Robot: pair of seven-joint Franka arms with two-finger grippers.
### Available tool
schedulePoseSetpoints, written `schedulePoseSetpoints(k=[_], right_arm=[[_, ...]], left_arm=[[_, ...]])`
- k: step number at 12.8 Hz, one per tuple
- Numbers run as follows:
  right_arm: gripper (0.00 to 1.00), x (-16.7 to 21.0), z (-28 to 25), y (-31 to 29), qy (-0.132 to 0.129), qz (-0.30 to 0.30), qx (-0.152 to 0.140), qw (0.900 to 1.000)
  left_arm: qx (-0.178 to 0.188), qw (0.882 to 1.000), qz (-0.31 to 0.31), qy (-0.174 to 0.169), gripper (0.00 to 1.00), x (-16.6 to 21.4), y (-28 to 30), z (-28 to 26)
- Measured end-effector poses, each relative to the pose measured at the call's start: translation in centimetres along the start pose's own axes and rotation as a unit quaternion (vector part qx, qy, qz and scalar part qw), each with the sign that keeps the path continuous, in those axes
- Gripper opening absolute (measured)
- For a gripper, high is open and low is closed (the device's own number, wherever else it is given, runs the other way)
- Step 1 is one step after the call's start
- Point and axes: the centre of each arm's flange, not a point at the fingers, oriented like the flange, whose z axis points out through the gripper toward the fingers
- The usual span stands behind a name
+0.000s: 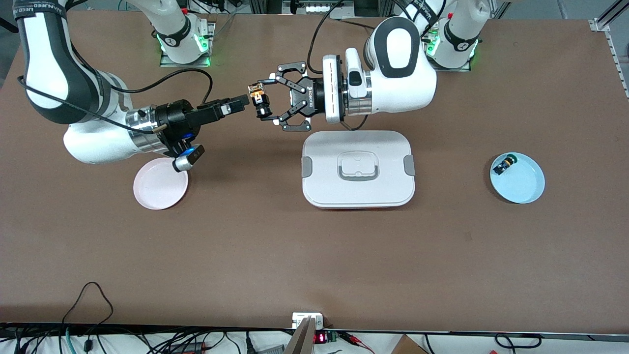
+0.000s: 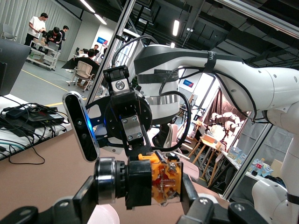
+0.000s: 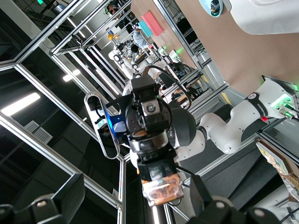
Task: Transfer orange switch to right arm and place
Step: 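Close the right gripper on the orange switch held by the left gripper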
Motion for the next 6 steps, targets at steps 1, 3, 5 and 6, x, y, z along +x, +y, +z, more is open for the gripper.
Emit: schedulePoseSetpoints(k=[1, 3, 5, 6], right_arm=[[1.0, 0.0, 0.2, 0.1, -0.001, 0.0, -0.001, 1.0], [0.99, 0.2, 0.9, 0.3, 0.0, 0.0, -0.004, 1.0], [0.97, 0.4, 1.5, 0.6, 0.003, 0.002, -0.006, 1.0], [0.96, 0.4, 1.7, 0.7, 0.004, 0.002, -0.007, 1.0]], left_arm=[[0.0, 1.0, 0.0, 0.0, 0.75, 0.0, 0.0, 0.0], [0.0, 1.0, 0.0, 0.0, 0.75, 0.0, 0.0, 0.0], [0.0, 1.0, 0.0, 0.0, 0.75, 0.0, 0.0, 0.0], [0.0, 1.0, 0.0, 0.0, 0.75, 0.0, 0.0, 0.0]])
